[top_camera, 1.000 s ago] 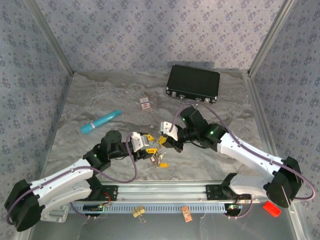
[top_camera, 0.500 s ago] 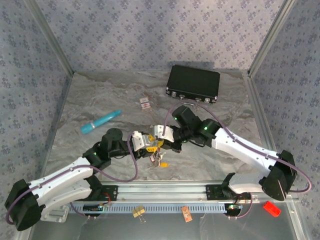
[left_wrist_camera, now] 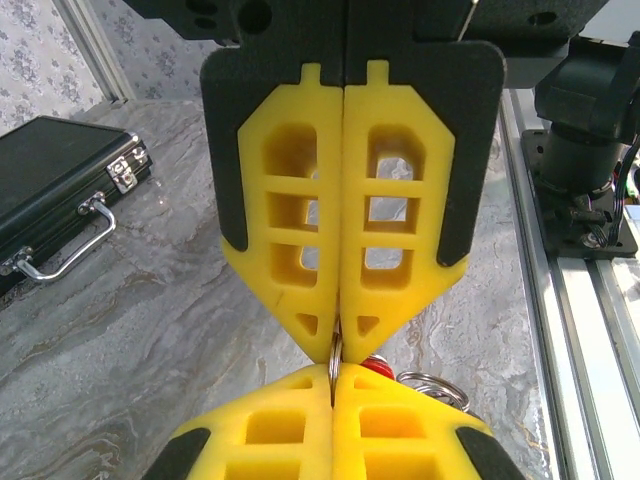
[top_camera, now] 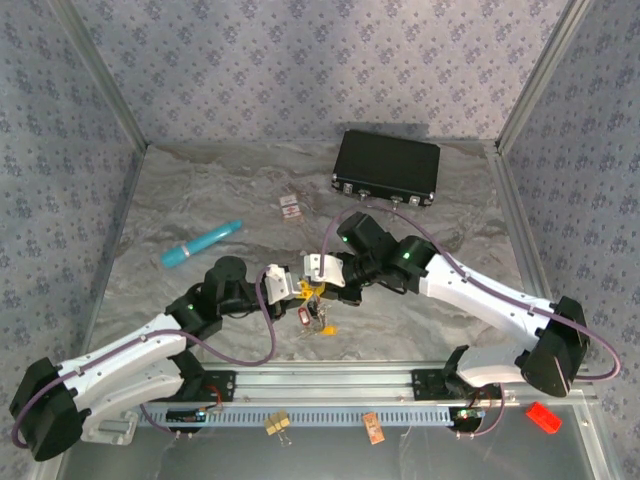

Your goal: Put the keys on the keyring

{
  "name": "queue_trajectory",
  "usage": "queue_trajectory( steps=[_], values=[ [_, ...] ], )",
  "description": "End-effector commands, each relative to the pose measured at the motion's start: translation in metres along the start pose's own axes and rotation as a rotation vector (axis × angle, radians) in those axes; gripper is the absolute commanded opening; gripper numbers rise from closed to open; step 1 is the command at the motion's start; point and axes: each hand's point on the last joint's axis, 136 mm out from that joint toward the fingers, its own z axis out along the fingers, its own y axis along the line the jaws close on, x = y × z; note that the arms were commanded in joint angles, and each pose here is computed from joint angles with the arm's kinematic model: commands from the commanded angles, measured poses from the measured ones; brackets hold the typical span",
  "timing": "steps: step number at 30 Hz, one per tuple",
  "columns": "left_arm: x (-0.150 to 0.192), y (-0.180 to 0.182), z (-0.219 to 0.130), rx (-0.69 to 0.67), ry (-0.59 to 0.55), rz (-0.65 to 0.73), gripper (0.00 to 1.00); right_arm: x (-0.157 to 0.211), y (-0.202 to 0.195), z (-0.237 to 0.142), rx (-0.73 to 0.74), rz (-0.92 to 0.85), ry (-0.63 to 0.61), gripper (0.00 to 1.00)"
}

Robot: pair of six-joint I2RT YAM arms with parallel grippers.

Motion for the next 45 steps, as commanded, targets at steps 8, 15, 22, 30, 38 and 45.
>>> queue_trajectory(
  steps=[8, 15, 22, 30, 38, 45],
  values=[
    [-0.021, 0.004, -0.002, -0.025, -0.124, 0.005, 0.00, -0.006, -0.002, -0.021, 0.048, 0.144, -0.212, 0.35],
    [-0.020, 0.003, -0.004, -0.032, -0.143, 0.009, 0.00, 0.010, -0.003, -0.021, 0.096, 0.214, -0.256, 0.36],
    [-0.021, 0.001, -0.005, -0.025, -0.153, 0.006, 0.00, 0.006, -0.001, -0.018, 0.064, 0.229, -0.287, 0.36],
    [-0.022, 0.000, -0.005, -0.017, -0.156, 0.006, 0.00, -0.001, -0.002, -0.012, 0.031, 0.217, -0.288, 0.31],
    [-0.022, -0.001, -0.005, -0.011, -0.154, 0.008, 0.00, 0.000, -0.003, -0.008, 0.018, 0.216, -0.273, 0.11],
    [-0.026, -0.002, -0.006, -0.003, -0.167, 0.013, 0.00, 0.004, -0.003, -0.003, -0.003, 0.232, -0.246, 0.00]
  ],
)
